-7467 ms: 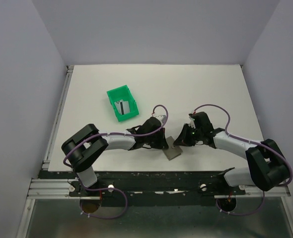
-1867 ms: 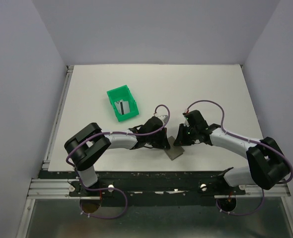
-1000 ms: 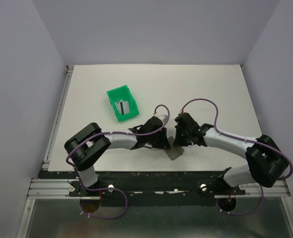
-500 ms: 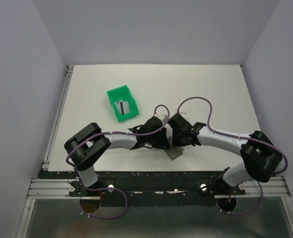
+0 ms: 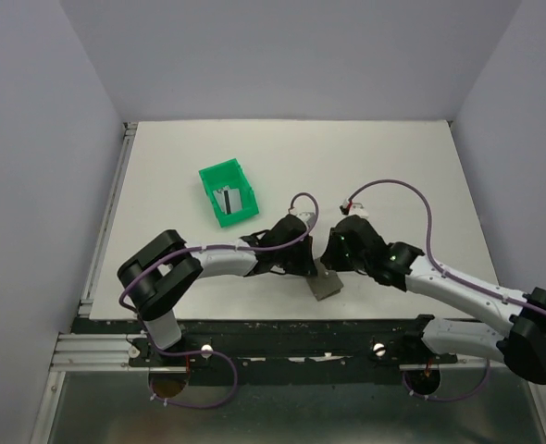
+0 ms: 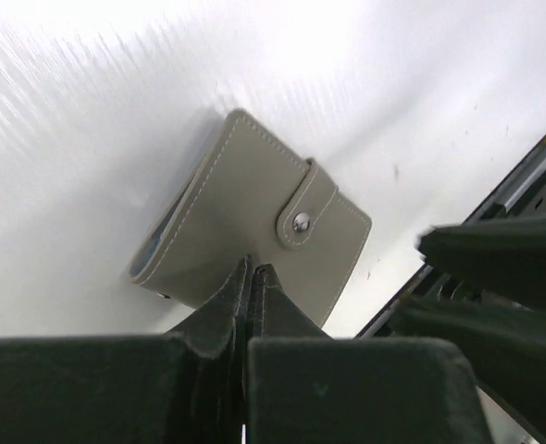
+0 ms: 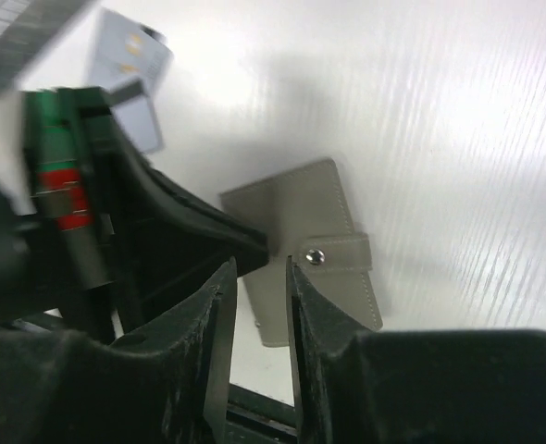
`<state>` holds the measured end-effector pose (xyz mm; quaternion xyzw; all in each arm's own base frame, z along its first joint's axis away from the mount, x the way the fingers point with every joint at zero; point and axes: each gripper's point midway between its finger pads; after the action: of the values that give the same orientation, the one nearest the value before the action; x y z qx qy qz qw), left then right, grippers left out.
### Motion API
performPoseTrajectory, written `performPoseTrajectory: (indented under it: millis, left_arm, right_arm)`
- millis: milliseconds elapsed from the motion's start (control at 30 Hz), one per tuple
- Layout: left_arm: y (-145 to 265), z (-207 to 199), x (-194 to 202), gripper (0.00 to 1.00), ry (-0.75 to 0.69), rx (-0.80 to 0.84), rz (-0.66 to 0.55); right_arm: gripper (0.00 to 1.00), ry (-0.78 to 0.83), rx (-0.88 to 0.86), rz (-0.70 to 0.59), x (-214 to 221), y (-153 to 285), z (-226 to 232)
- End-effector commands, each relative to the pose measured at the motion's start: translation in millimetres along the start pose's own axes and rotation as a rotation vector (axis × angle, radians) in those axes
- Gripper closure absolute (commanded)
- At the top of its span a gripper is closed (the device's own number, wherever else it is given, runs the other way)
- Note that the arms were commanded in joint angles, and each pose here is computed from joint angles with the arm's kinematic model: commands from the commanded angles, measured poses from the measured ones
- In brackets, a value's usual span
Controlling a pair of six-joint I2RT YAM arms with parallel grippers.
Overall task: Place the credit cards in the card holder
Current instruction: Close the card holder at the center of the board, then reset both arms
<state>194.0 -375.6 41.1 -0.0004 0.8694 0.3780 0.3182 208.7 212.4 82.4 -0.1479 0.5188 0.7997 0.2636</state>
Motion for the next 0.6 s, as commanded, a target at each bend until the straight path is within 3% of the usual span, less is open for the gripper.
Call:
performPoseTrajectory:
  millis: [0, 133, 200, 367, 567]
  left_arm:
    - [27.9, -9.8, -44.8, 1.00, -0.090, -0.088, -0.085]
    - [65.6, -2.1, -74.4, 1.00, -0.118, -0.224, -0.183]
    - [102.0, 0.0, -93.3, 1.00, -0.134, -0.281, -0.307]
    - [179.7, 24.0, -107.1, 1.00, -0.141, -0.481, -0.470]
    - [236.6, 63.1, -76.2, 0.76, -0.122, -0.687, -0.468]
  right_arm:
    - [0.63, 0.015, -0.055, -0.144, -41.6, 29.7, 17.2]
    - [0.62, -0.022, -0.015, -0.237, -56.5, 50.3, 1.0]
    - [0.62, -0.007, -0.036, -0.263, -57.7, 57.8, -3.2]
    - [0.51, 0.002, -0.070, -0.280, -49.0, 60.8, -13.6]
    - [0.29, -0.104, -0.175, -0.410, -56.9, 77.3, -19.1]
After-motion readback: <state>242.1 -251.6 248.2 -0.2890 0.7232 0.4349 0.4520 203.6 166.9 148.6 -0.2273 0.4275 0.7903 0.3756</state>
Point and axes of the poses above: each gripper's point midway between its finger pads, its own y axis back along the fingers, its own z axis along the line the jaws close on, x = y × z, and after that the axes turned 13 degrees about -y, right-handed
